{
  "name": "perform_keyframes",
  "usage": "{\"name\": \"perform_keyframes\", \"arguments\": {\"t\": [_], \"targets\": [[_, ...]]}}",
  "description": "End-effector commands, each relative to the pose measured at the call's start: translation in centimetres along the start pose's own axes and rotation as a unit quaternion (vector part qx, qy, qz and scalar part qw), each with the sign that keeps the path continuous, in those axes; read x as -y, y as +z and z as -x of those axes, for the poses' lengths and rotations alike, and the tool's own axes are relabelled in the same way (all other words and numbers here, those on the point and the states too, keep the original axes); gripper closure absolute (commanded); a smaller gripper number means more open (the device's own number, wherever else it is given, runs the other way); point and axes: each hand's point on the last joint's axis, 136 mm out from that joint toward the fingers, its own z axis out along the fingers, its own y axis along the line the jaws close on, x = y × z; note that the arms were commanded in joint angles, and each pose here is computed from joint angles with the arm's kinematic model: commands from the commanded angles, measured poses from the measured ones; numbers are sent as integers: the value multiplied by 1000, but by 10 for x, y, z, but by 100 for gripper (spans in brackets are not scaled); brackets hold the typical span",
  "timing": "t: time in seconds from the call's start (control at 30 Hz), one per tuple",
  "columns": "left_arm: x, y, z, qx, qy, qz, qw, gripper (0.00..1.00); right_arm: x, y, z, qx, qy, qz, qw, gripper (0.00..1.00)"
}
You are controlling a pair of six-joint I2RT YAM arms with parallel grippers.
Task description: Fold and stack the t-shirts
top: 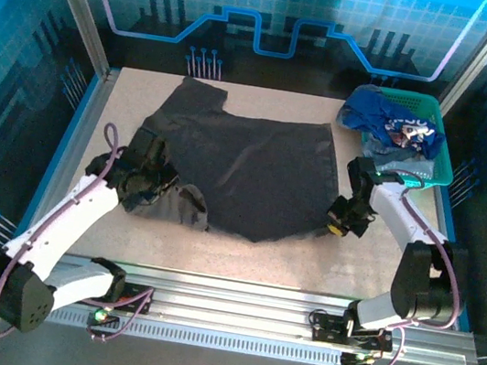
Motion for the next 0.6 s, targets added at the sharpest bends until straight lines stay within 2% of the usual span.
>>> {"name": "perform_keyframes", "arguments": {"t": [0.0, 0.33, 0.57], "targets": [[34, -5, 25, 8, 39, -45, 998, 100, -8, -7, 13, -4, 28, -2, 1000, 100], [50, 7, 80, 39, 44, -50, 997, 100, -29, -16, 55, 24, 44, -15, 999, 100], [61, 6, 102, 54, 59, -53, 995, 100, -38, -23, 77, 44, 47, -19, 998, 100]]}}
